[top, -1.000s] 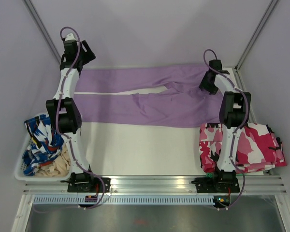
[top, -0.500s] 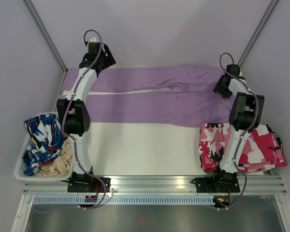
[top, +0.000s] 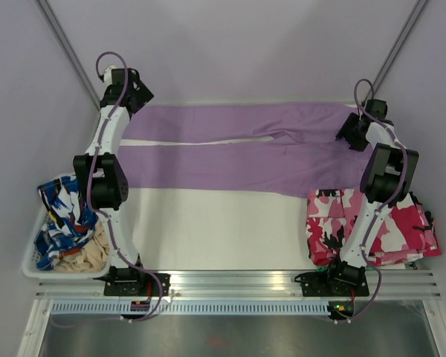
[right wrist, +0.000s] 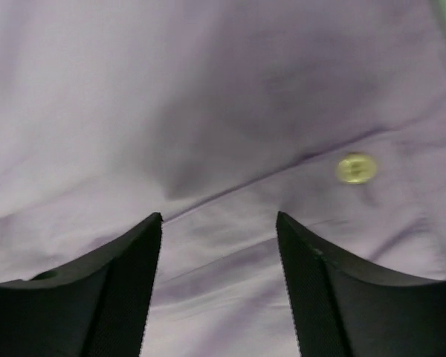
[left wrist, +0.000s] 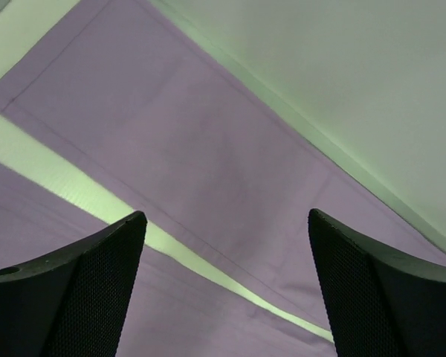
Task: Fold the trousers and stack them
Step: Flatten the trousers out, then fold the trousers
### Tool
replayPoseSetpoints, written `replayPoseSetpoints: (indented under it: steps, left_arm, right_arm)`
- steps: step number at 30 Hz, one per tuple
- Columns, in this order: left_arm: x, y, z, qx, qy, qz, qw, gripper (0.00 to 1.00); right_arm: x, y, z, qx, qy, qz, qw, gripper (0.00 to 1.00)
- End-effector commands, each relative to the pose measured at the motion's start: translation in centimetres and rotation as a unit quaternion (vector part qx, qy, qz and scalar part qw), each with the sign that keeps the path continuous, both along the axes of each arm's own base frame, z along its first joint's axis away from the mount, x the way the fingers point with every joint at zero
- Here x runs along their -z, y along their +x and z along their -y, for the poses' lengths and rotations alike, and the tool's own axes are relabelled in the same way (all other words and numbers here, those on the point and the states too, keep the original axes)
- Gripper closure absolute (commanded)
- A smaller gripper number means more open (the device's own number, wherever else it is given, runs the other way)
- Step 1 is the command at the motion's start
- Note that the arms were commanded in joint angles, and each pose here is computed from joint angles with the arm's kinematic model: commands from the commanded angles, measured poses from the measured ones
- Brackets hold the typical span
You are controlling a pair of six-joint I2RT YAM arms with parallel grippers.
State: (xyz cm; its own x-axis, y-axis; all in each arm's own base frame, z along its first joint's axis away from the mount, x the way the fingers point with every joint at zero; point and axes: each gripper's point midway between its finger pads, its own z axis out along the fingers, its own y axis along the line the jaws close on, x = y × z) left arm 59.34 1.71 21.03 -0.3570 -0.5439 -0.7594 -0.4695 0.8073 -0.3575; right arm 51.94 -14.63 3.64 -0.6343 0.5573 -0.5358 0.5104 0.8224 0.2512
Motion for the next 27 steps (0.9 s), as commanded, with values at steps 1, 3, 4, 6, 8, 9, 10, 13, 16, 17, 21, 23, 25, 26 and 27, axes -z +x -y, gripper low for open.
replayPoseSetpoints:
  steps: [1, 3, 4, 6, 8, 9, 10, 13, 16, 17, 21, 23, 25, 26, 27]
  left_arm:
    - [2.0, -1.8, -4.5, -0.073, -0.077, -0.018, 0.994, 0.06]
    - [2.9, -2.8, -6.0, -0.102, -0.084, -0.030, 0.991, 0.06]
    - [2.6, -3.2, -6.6, -0.114, -0.084, -0.028, 0.989, 0.06]
    - [3.4, -4.6, -7.3, -0.149, -0.100, -0.050, 0.983, 0.06]
    - [3.8, -5.9, -8.2, -0.196, -0.109, -0.065, 0.972, 0.06]
    - [3.7, -6.6, -8.7, -0.215, -0.109, -0.074, 0.968, 0.06]
    - [4.5, -8.1, -8.8, -0.229, -0.104, -0.106, 0.962, 0.06]
    - [5.5, -10.9, -10.2, -0.286, -0.089, -0.149, 0.943, 0.06]
    - [7.4, -14.3, -11.0, -0.348, -0.102, -0.201, 0.910, 0.07]
    - [8.1, -15.0, -11.1, -0.375, -0.110, -0.210, 0.896, 0.08]
    - [9.6, -17.4, -11.0, -0.407, -0.107, -0.241, 0.875, 0.09]
    - [10.2, -17.9, -10.7, -0.411, -0.111, -0.249, 0.870, 0.10]
    - [10.7, -18.6, -10.6, -0.420, -0.111, -0.261, 0.862, 0.10]
    - [11.0, -19.1, -10.7, -0.430, -0.107, -0.265, 0.856, 0.11]
    - [11.3, -19.8, -10.8, -0.436, -0.102, -0.275, 0.851, 0.12]
  right_arm:
    - [-7.8, 3.6, -4.2, -0.086, -0.006, 0.087, 0.992, 0.28]
    - [-10.4, 4.1, -5.6, -0.092, -0.007, 0.107, 0.990, 0.21]
    - [-11.6, 4.5, -6.1, -0.088, -0.002, 0.121, 0.989, 0.19]
    - [-13.5, 4.4, -6.3, -0.077, -0.005, 0.139, 0.987, 0.16]
    - [-15.4, 4.1, -6.1, -0.056, -0.007, 0.161, 0.985, 0.13]
    - [-15.6, 3.9, -5.7, -0.045, -0.013, 0.162, 0.986, 0.13]
    - [-15.1, 3.5, -5.7, -0.040, -0.013, 0.157, 0.987, 0.12]
    - [-15.5, 2.8, -5.3, -0.029, -0.025, 0.163, 0.986, 0.11]
    - [-14.7, 2.4, -5.2, -0.027, -0.026, 0.153, 0.987, 0.11]
    - [-14.4, 2.3, -5.3, -0.027, -0.024, 0.150, 0.988, 0.11]
    - [-13.0, 1.8, -5.4, -0.026, -0.018, 0.137, 0.990, 0.11]
    - [-12.4, 1.7, -5.4, -0.025, -0.018, 0.132, 0.991, 0.11]
    - [-11.6, 1.4, -5.3, -0.023, -0.019, 0.121, 0.992, 0.11]
    - [-11.3, 1.4, -5.2, -0.020, -0.021, 0.117, 0.993, 0.10]
    - [-11.0, 1.2, -5.0, -0.017, -0.024, 0.112, 0.993, 0.10]
